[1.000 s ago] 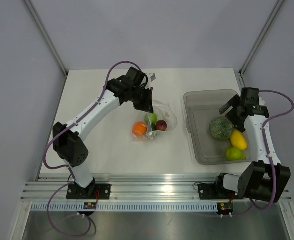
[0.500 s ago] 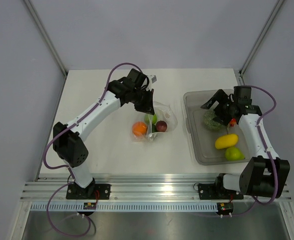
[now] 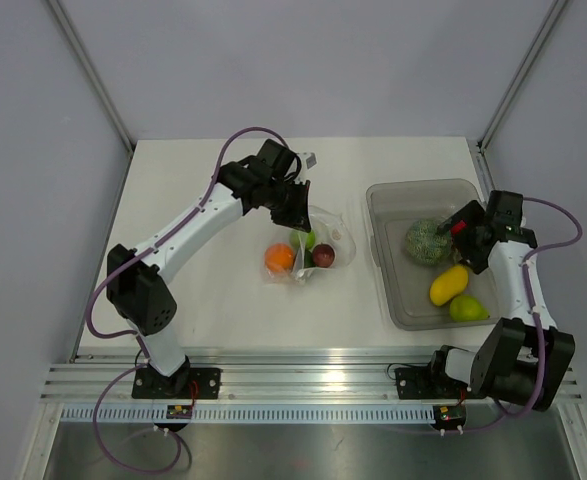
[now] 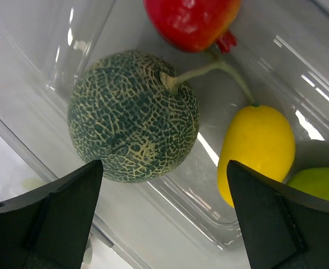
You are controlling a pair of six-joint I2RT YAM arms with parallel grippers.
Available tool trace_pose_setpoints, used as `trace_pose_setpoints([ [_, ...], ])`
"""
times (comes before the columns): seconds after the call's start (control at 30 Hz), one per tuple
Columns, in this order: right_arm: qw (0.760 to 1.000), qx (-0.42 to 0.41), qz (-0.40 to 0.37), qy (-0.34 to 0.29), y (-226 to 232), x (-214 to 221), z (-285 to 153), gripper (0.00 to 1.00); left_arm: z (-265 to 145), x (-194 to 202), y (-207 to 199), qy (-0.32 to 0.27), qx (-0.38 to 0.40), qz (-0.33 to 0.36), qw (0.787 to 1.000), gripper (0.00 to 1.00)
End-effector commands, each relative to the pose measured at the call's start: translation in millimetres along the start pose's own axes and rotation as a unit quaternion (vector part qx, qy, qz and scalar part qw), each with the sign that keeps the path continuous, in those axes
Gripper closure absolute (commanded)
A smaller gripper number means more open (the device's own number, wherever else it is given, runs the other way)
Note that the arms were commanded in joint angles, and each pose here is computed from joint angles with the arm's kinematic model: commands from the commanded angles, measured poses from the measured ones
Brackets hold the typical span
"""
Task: Place the food in the zip-top bag and seal the zipper
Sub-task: Adjust the fake fruit in the bin.
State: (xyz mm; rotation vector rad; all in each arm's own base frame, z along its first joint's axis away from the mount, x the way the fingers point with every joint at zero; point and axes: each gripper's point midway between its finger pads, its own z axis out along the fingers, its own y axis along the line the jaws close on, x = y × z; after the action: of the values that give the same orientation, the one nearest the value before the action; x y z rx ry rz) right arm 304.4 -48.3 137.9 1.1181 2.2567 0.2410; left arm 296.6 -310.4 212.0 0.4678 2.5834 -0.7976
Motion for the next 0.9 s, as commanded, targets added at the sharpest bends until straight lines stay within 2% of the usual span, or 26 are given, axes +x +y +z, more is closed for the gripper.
trace_pose_setpoints([
  [0.0,0.998,-0.059,-0.010,-0.004,19.9,-2.1,9.3,0.01,-11.9,-14.3,-18.7,-0.030,0.022,0.015,0.999,1.00],
  [0.13,0.992,-0.120,-0.024,0.013,51.2,-1.0,22.0,0.02,-9.8,-13.6,-24.2,-0.025,0.026,0.020,0.999,1.00],
  [0.33,0.964,-0.216,-0.133,0.076,118.0,29.7,12.1,0.03,-6.1,-13.9,-27.3,-0.022,0.027,0.021,0.999,1.00],
  [0.4,0.966,-0.212,-0.139,0.060,116.4,24.3,10.1,0.02,-4.6,-13.7,-27.1,-0.020,0.025,0.022,0.999,1.00],
  [0.5,0.980,-0.158,-0.120,0.019,92.6,8.4,12.3,0.03,-5.6,-14.1,-26.7,-0.019,0.023,0.023,0.999,1.00],
  [0.57,0.988,-0.139,-0.068,0.013,72.6,-2.0,16.1,0.08,-5.9,-14.8,-26.3,-0.020,0.021,0.025,0.999,1.00],
  [0.73,0.996,-0.075,0.034,0.018,37.7,-3.5,25.0,0.37,-3.2,-15.2,-25.5,-0.016,0.019,0.025,0.999,1.00],
  [0.77,0.996,-0.072,0.044,0.017,34.9,-4.4,25.1,0.40,-3.8,-15.7,-26.0,-0.017,0.020,0.025,0.999,1.00],
  [0.87,0.997,-0.065,0.039,0.012,31.7,-4.6,25.5,0.42,-3.8,-14.8,-25.9,-0.015,0.019,0.027,0.999,1.00],
])
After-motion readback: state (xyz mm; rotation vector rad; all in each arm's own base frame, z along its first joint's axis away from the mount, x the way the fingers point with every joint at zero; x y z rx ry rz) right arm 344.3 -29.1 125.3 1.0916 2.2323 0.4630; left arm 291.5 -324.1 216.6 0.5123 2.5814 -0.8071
